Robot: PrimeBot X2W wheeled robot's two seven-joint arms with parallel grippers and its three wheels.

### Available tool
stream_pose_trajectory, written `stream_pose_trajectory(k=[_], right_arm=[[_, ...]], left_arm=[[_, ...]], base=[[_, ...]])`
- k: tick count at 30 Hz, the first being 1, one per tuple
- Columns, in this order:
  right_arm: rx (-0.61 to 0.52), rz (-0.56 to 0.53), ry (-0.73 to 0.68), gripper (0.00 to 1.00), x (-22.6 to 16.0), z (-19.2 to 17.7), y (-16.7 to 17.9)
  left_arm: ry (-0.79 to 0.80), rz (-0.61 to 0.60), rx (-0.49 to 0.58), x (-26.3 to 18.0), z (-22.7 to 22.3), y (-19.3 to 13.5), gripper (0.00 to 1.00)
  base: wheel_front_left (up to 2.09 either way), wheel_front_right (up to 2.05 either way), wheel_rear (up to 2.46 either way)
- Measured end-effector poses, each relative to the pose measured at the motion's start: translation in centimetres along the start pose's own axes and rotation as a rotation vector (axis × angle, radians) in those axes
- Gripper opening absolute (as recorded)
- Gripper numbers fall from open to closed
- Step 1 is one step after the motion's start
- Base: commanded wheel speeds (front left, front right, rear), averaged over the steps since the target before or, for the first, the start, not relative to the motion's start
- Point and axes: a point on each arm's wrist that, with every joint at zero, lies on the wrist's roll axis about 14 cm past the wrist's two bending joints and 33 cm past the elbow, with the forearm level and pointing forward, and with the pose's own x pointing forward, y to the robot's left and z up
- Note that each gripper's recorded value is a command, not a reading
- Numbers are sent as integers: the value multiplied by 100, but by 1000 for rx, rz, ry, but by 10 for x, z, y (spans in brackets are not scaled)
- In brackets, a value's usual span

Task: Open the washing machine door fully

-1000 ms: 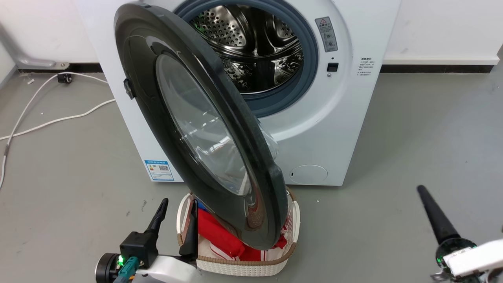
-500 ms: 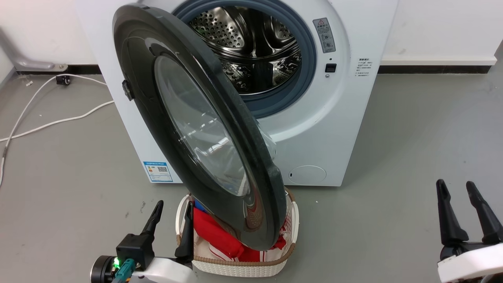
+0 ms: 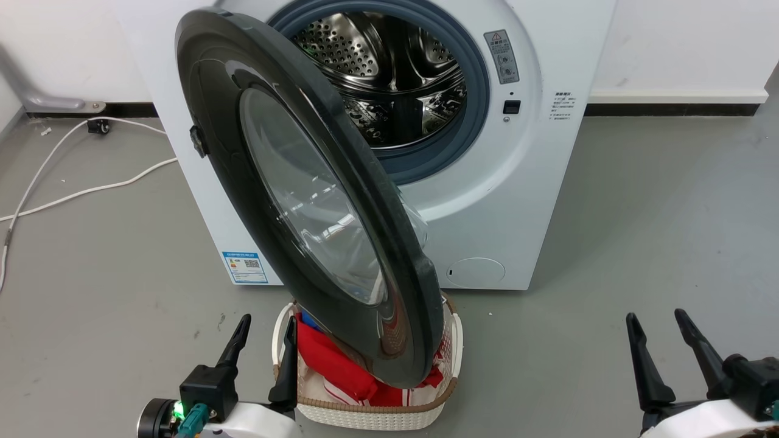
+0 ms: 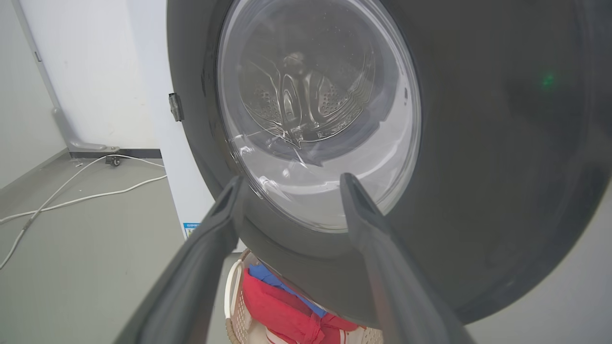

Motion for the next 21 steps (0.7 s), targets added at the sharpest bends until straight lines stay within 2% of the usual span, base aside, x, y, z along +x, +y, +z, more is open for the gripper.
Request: stream_pose_trajectory(k=[15, 16, 17, 18, 19, 21], right_arm=[[-23, 14, 19, 100, 2, -8, 2], [-23, 14, 19, 100, 2, -8, 1], [-25, 15, 18, 100, 3, -8, 1], [-26, 15, 16, 100, 4, -7, 1], [-26, 16, 14, 100, 4, -7, 1], [-26, 19, 16, 100, 5, -7, 2]], left_arm=[[2, 3, 18, 2, 0, 3, 100], [2, 5, 19, 2, -1, 3, 97], [5, 8, 18, 2, -1, 4, 50], [7, 9, 18, 2, -2, 4, 23], [8, 10, 17, 2, -2, 4, 0], [8, 10, 17, 2, -2, 4, 0]], base=[[0, 0, 0], [0, 0, 0], [0, 0, 0], [0, 0, 0], [0, 0, 0], [0, 0, 0]])
